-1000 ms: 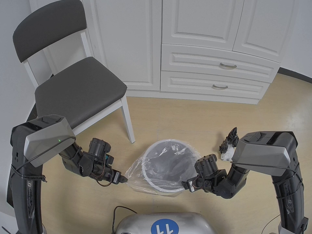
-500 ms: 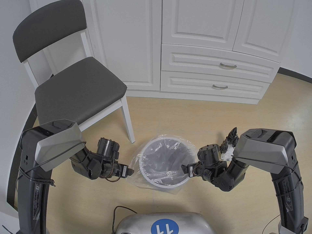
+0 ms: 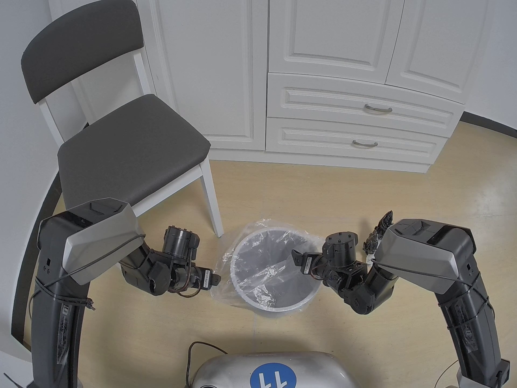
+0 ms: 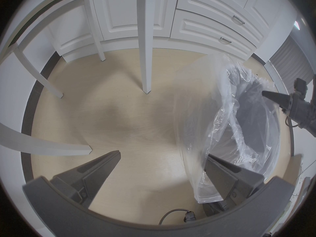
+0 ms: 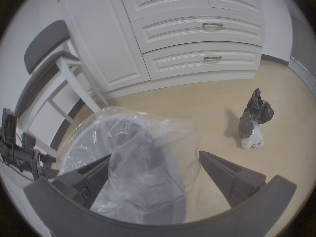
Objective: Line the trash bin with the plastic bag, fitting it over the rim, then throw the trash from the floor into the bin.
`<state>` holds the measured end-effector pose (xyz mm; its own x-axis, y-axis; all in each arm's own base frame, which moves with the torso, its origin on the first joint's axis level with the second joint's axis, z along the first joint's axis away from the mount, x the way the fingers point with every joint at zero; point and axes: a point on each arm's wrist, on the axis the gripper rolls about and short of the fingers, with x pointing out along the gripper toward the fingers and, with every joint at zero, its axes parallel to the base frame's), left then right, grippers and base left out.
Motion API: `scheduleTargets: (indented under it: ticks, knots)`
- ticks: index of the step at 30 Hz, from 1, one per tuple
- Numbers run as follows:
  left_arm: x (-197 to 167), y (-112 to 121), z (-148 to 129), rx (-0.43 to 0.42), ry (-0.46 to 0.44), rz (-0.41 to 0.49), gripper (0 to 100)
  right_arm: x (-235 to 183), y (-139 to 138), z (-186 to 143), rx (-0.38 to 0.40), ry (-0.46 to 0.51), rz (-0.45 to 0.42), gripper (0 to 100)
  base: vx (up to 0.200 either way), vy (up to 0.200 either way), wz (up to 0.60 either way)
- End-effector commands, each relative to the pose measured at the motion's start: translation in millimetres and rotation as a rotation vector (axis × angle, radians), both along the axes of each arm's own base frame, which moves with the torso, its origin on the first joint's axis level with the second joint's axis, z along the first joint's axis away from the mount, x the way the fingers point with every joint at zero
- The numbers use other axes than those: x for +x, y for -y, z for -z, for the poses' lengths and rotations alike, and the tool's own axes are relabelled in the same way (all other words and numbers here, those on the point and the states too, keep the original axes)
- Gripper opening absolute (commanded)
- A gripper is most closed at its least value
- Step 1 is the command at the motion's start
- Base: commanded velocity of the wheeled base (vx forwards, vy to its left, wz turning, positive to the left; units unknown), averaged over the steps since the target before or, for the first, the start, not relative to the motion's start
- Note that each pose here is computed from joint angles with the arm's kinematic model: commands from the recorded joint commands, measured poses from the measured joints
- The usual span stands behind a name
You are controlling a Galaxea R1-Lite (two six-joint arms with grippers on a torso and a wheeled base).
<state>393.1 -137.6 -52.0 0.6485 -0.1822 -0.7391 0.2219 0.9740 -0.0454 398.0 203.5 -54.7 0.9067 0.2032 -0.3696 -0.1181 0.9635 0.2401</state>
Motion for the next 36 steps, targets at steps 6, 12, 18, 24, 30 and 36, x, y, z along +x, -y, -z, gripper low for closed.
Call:
scheduleTargets:
  ticks: [6,12,18,24,30,36]
  knots:
    - [5,-1,-1,-0.008,0.012,-0.02,100,15,-19,-3,0.204,0.03,0.038,100,0.0,0.0,0.0]
    - [5,-2,-4,-0.018,0.016,-0.032,100,17,-22,-4,0.253,0.028,0.053,100,0.0,0.0,0.0]
    - [2,-3,-6,-0.012,0.008,-0.03,100,18,3,-15,0.151,0.025,0.062,100,0.0,0.0,0.0]
    - [-7,-6,-11,0.008,-0.009,-0.005,100,-9,29,-19,-0.102,-0.091,-0.018,100,0.0,0.0,0.0]
    - [-17,-9,-11,0.053,-0.027,0.043,100,-28,39,-21,-0.205,-0.139,-0.092,100,0.0,0.0,0.0]
    - [-23,-11,-11,0.076,-0.035,0.071,100,-38,45,-29,-0.252,-0.142,-0.117,100,0.0,0.0,0.0]
